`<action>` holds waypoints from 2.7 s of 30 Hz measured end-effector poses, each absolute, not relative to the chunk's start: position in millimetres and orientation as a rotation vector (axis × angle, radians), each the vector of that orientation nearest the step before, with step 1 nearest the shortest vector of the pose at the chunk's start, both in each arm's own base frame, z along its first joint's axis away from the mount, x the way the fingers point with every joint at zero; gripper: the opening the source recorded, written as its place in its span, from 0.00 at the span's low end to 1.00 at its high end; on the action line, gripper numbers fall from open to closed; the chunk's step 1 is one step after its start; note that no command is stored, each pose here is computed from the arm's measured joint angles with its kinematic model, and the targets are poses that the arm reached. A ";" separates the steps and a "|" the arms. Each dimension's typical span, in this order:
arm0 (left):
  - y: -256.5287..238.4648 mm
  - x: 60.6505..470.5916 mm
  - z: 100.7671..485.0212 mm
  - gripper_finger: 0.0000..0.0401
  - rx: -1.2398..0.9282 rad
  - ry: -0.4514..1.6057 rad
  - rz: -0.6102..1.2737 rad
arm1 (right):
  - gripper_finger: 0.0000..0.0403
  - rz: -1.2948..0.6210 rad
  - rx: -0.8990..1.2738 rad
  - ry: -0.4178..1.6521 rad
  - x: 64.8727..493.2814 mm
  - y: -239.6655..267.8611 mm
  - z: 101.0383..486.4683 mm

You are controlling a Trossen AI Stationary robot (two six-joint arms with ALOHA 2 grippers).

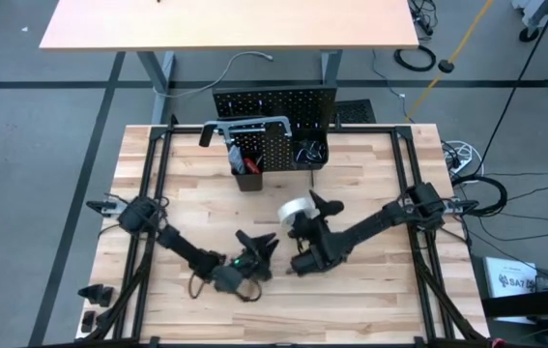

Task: Hang tools onto peg board
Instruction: Hang the white tape on the peg board

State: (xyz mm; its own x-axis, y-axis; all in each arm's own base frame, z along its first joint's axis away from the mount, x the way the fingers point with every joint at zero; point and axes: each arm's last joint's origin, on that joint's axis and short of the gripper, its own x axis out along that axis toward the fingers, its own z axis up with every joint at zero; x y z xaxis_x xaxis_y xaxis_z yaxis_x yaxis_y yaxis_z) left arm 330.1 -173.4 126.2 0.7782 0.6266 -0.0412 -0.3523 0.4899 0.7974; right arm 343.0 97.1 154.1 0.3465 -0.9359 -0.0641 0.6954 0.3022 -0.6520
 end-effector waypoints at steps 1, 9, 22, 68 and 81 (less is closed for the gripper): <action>-178.8 325.8 133.9 0.32 0.817 0.306 0.604 | 0.74 -1.137 -0.587 0.450 341.3 101.6 154.9; -192.4 308.7 165.8 0.32 0.367 0.103 0.578 | 0.74 -1.110 -0.578 0.380 337.7 117.5 157.5; -161.4 345.0 168.5 0.38 0.422 0.208 0.627 | 0.74 -1.104 -0.631 0.414 341.3 118.4 157.5; -185.6 318.5 163.8 0.55 0.353 0.231 0.572 | 0.74 -0.416 -0.042 0.978 329.3 168.3 217.7; -181.4 335.9 146.3 0.55 0.658 0.439 0.274 | 0.74 -0.462 -0.078 0.940 287.1 191.4 240.0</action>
State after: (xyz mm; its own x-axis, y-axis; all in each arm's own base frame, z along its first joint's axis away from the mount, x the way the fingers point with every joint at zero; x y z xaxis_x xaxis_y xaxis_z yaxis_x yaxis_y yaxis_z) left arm 335.9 -181.4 146.3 0.8736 0.3793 -0.3047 -0.1066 0.7604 0.6407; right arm 287.1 191.4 240.0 0.4999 -0.4152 -0.7601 0.3487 0.8998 -0.2622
